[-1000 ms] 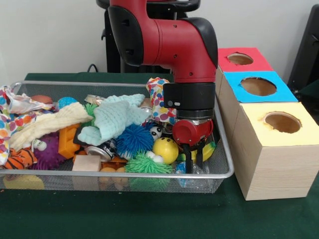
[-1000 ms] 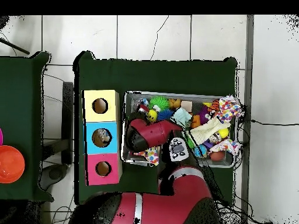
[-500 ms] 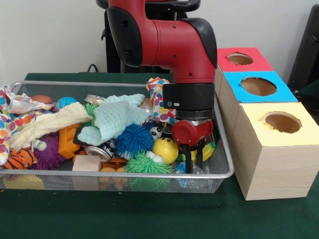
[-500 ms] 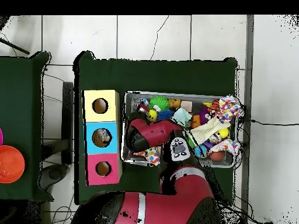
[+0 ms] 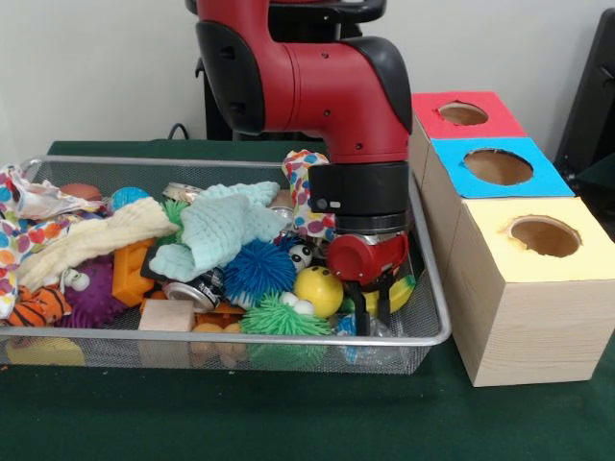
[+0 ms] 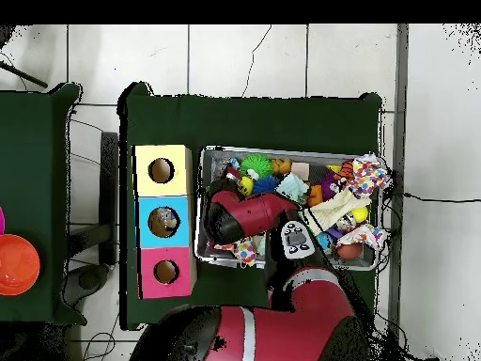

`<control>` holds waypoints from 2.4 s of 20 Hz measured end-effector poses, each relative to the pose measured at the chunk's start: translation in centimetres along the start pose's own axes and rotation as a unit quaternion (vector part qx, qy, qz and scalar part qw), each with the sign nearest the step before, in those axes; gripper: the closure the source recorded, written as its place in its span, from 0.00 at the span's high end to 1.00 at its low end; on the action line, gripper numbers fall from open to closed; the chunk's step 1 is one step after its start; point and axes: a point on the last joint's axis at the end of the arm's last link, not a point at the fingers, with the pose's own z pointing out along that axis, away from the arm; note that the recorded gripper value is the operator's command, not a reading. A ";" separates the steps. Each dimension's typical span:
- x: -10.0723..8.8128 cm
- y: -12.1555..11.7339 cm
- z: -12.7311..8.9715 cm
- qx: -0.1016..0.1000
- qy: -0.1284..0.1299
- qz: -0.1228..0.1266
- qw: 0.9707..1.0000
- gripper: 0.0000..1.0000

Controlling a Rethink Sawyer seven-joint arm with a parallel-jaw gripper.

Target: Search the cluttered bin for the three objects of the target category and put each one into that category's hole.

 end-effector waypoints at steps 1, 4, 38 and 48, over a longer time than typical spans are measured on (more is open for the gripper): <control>0.1 -0.1 0.0 -0.001 -0.002 0.002 1.000 1.00; 0.1 -0.1 0.0 -0.003 -0.006 0.004 1.000 1.00; -1.1 0.5 -0.4 -0.008 -0.007 -0.007 1.000 1.00; -1.3 0.6 -0.4 -0.009 -0.007 -0.010 1.000 0.00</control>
